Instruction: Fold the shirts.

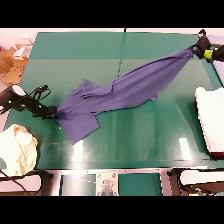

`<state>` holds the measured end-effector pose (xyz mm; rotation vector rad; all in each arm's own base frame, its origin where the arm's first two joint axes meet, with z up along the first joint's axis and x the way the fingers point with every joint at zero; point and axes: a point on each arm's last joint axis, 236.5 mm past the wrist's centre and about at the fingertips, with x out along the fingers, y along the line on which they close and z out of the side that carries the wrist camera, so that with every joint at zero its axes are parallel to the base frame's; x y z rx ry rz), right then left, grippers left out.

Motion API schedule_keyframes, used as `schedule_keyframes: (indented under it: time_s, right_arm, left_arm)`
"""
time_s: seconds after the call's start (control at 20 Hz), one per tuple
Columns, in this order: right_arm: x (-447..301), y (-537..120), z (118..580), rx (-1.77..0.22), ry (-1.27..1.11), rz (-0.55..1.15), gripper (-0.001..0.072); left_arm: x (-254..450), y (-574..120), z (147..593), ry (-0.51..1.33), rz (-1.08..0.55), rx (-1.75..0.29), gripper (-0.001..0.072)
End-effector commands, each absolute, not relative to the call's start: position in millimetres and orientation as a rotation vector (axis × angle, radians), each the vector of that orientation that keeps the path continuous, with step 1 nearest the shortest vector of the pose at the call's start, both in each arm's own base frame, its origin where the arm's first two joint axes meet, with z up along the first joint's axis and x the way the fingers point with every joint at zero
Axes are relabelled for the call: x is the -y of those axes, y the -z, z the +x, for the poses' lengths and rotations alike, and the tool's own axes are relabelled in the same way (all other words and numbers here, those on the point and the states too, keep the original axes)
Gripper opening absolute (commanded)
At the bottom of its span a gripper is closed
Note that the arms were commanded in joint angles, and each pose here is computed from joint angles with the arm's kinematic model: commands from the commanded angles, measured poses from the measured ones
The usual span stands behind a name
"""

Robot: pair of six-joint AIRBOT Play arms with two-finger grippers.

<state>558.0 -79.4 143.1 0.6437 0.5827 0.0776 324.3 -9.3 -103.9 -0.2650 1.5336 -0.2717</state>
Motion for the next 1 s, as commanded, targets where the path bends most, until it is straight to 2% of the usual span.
schedule_keyframes:
  time_s: [0.0, 0.25, 0.5, 0.55, 0.6, 0.65, 0.7, 0.8, 0.95]
  right_arm:
    - [73, -99, 567, -0.667, -0.071, 0.648, 0.0017]
    - [15, -20, 579, -0.830, -0.139, 0.659, 0.0017]
    - [14, 24, 578, -0.912, -0.107, 0.723, 0.0018]
    - [19, 26, 576, -0.917, -0.101, 0.729, 0.0056]
    - [28, 24, 574, -0.918, -0.094, 0.738, 0.0282]
    - [38, 20, 569, -0.929, -0.094, 0.750, 0.0403]
    - [50, 13, 558, -0.955, -0.102, 0.769, 0.0402]
    - [73, 7, 529, -1.029, -0.111, 0.805, 0.0310]
    - [91, 20, 481, -1.164, -0.099, 0.845, 0.0263]
  left_arm:
    - [9, 99, 329, 0.280, -0.295, -1.508, 0.0025]
    - [29, 88, 353, 0.336, -0.380, -1.398, 0.0025]
    - [29, 88, 354, 0.342, -0.371, -1.390, 0.0025]
    - [29, 88, 354, 0.342, -0.371, -1.391, 0.0025]
    - [29, 88, 354, 0.343, -0.371, -1.391, 0.0025]
    - [29, 88, 354, 0.343, -0.371, -1.391, 0.0026]
    - [29, 88, 354, 0.343, -0.371, -1.391, 0.0025]
    - [29, 88, 354, 0.343, -0.372, -1.391, 0.0025]
    - [30, 88, 355, 0.343, -0.376, -1.388, 0.0025]
